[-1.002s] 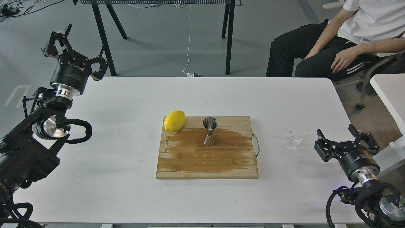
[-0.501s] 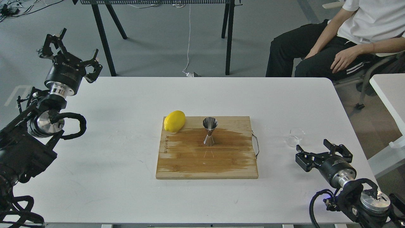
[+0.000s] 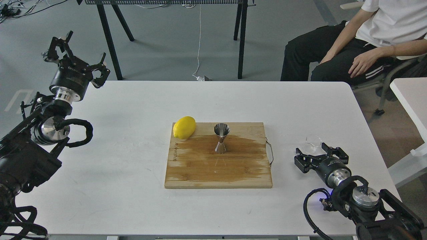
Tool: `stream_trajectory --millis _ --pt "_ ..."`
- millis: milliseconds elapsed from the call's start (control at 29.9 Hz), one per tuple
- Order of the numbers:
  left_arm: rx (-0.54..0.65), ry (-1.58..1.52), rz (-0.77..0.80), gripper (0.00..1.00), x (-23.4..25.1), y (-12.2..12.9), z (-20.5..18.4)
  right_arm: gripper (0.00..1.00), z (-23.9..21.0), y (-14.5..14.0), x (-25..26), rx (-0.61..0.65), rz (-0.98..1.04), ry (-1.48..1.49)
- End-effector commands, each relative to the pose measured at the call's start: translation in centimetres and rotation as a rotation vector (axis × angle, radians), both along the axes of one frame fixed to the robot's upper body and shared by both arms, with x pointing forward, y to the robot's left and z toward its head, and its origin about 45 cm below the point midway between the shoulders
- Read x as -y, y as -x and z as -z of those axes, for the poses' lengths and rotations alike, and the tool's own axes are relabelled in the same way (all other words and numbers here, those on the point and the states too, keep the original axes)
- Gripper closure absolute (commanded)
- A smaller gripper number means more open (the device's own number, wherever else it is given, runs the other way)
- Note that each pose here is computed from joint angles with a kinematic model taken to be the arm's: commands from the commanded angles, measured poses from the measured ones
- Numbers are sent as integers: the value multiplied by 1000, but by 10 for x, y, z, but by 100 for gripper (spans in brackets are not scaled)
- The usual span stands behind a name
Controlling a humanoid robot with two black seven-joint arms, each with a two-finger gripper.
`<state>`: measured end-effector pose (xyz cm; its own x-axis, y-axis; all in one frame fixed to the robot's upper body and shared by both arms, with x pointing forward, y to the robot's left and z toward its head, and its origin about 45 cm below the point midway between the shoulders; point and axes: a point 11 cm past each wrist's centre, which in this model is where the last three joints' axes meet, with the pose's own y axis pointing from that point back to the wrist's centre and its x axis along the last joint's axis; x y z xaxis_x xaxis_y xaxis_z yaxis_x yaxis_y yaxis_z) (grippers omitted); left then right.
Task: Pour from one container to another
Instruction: 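Grasp the small clear glass cup with the right gripper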
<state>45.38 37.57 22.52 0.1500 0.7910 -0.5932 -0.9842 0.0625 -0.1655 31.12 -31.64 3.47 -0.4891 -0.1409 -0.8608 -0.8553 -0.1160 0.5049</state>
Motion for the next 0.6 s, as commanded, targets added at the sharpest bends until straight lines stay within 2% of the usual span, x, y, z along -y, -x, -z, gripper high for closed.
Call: stream_trajectory --millis 0,100,401,501,568 --pt "-9 -3 -16 0 -6 1 4 21 -1 -1 -3 17 -10 -6" --pt "-9 -3 -16 0 -6 1 4 30 -1 -2 -2 15 -11 -7" --pt "-12 -4 -20 0 -6 1 5 33 3 -4 7 9 5 11" --pt "-12 -5 -21 0 -6 1 5 47 1 -5 7 34 -2 6" --pt "-13 -6 -22 0 -6 1 5 53 1 -5 7 36 -2 6"
